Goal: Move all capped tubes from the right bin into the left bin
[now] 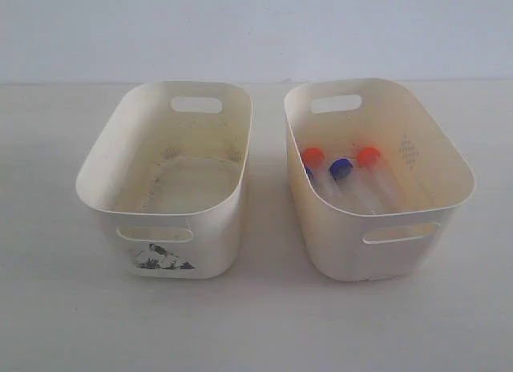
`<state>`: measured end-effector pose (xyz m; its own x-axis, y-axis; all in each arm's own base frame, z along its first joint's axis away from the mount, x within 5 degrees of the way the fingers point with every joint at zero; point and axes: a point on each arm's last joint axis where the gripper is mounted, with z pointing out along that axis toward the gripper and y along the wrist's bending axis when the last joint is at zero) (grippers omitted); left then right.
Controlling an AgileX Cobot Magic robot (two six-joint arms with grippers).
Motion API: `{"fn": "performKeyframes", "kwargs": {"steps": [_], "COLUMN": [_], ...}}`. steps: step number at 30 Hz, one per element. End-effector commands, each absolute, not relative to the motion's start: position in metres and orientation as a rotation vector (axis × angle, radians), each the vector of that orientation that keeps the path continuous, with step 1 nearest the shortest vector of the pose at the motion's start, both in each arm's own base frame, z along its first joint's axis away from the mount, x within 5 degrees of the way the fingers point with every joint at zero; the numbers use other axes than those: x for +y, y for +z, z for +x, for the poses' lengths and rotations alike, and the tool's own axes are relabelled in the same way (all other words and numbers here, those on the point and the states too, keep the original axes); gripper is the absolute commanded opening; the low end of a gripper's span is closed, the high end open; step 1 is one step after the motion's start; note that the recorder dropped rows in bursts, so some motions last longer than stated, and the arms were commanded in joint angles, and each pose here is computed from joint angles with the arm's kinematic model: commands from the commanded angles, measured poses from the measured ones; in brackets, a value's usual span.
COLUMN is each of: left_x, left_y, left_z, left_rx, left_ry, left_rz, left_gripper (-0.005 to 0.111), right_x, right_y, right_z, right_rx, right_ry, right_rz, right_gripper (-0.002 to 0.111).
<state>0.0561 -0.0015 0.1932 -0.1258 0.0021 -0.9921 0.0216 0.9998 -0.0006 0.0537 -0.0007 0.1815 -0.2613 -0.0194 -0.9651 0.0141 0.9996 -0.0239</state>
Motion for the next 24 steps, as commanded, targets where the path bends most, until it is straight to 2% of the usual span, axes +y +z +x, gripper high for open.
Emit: {"fn": "performKeyframes", "kwargs": {"steps": [1,14,24], "left_x": [-0.001,-0.001,-0.001], "left_y": [0.195,0.195,0.195], "left_z": [0.056,0.056,0.056], "left_rx": [1.681,1.681,1.681], "left_ry": [-0.018,-0.018,-0.018], "left_rz": [0.011,0.011,0.011], "left_gripper": [0.004,0.004,0.004], "right_x": [-0.001,-0.001,-0.003], "right_y": [0.183,0.186,0.25], "right_z": [0.054,0.054,0.045], "right_rx": [1.817,1.782,1.061], "right_ry": [-0.039,-0.04,-0.061], "right_rz": [-0.001,0.0,0.027], "right_gripper": [0.0,0.0,0.0]}}
